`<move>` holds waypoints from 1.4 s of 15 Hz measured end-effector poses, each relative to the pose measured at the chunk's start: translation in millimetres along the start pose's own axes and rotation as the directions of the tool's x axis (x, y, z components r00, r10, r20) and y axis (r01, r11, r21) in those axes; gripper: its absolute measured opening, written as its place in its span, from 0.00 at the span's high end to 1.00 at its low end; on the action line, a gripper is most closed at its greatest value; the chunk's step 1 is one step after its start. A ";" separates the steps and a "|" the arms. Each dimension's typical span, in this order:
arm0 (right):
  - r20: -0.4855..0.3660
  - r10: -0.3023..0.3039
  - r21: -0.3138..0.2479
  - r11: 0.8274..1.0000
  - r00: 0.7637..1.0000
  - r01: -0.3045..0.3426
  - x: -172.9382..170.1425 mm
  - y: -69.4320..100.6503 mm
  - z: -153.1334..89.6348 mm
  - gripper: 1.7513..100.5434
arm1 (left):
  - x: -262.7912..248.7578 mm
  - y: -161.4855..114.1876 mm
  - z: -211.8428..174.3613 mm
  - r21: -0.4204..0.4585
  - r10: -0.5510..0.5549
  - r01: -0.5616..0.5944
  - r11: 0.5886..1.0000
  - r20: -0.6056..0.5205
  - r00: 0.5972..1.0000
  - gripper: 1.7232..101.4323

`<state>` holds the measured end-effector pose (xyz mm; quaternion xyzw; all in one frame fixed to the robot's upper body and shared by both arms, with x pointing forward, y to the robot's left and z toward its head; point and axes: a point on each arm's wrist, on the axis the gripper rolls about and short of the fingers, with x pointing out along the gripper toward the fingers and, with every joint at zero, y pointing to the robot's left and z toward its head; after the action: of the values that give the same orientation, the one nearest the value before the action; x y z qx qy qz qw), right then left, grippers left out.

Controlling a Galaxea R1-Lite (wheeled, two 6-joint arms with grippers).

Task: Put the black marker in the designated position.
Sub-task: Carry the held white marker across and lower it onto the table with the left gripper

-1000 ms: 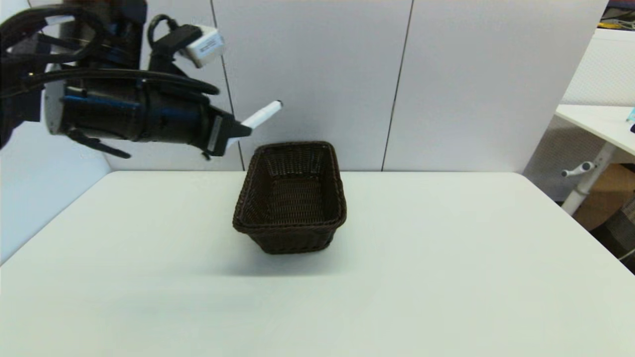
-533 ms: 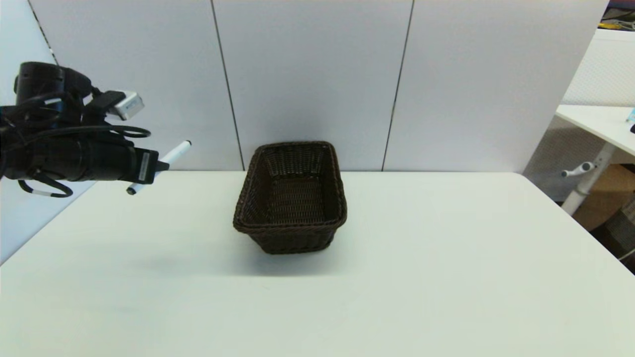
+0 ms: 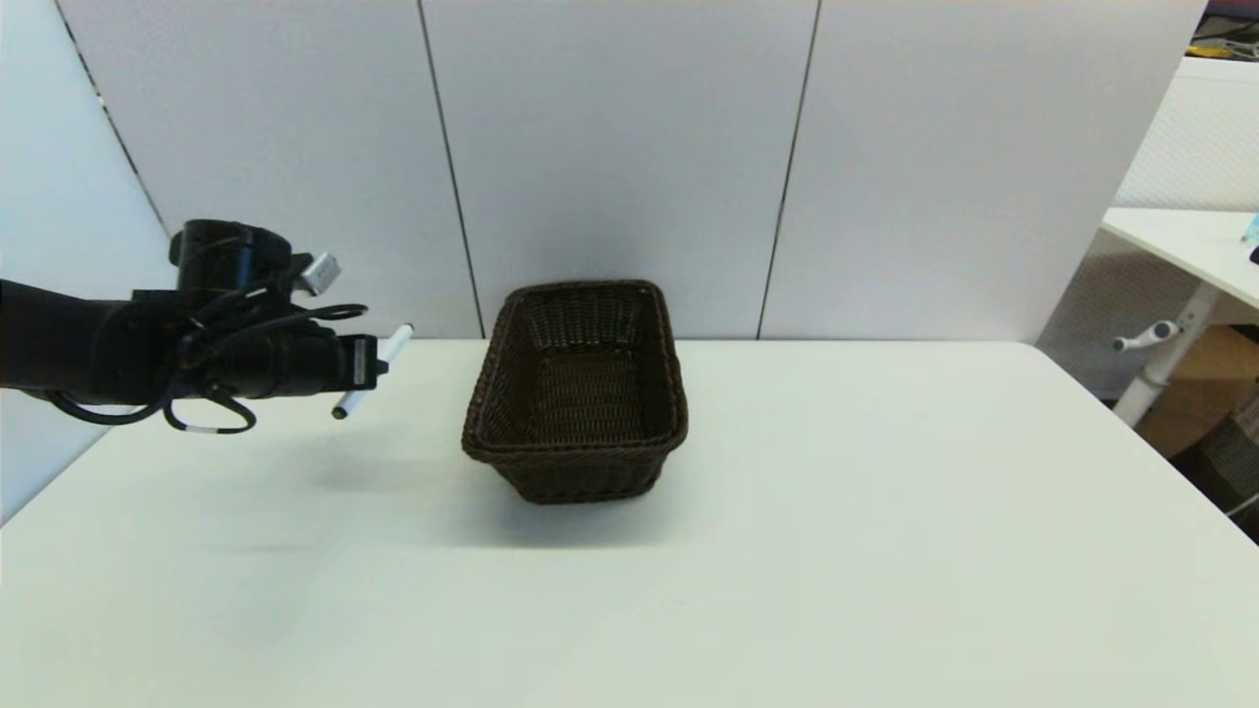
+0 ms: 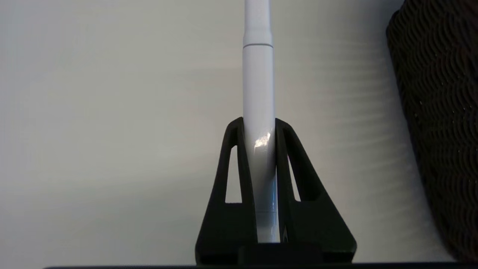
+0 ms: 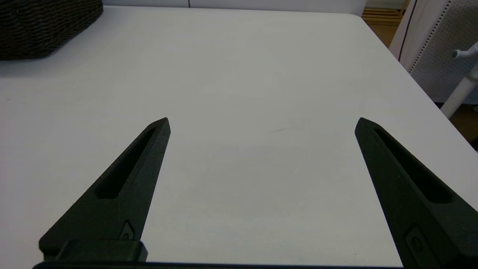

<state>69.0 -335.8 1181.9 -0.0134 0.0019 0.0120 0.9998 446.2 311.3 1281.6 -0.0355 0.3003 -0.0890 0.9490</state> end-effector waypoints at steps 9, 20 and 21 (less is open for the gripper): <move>0.000 0.000 0.000 1.000 1.000 0.000 0.0 0.0 0.0 0.03 | 60.2 -12.1 -21.6 -0.047 0.017 -0.017 0.999 -0.002 1.000 0.89; -0.001 0.000 0.000 1.000 1.000 0.000 0.0 0.0 -0.1 0.03 | 74.5 -28.7 -25.6 0.005 -0.007 0.007 1.000 -0.020 1.000 0.89; 0.000 0.000 0.000 1.000 1.000 0.000 0.0 0.0 0.0 0.03 | 74.5 -28.8 -25.6 0.004 -0.007 0.007 1.000 -0.021 1.000 0.89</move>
<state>69.0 -335.8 1181.9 -0.0136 0.0019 0.0120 0.9998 487.0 268.5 1222.2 -0.0335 0.3099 -0.0936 0.9456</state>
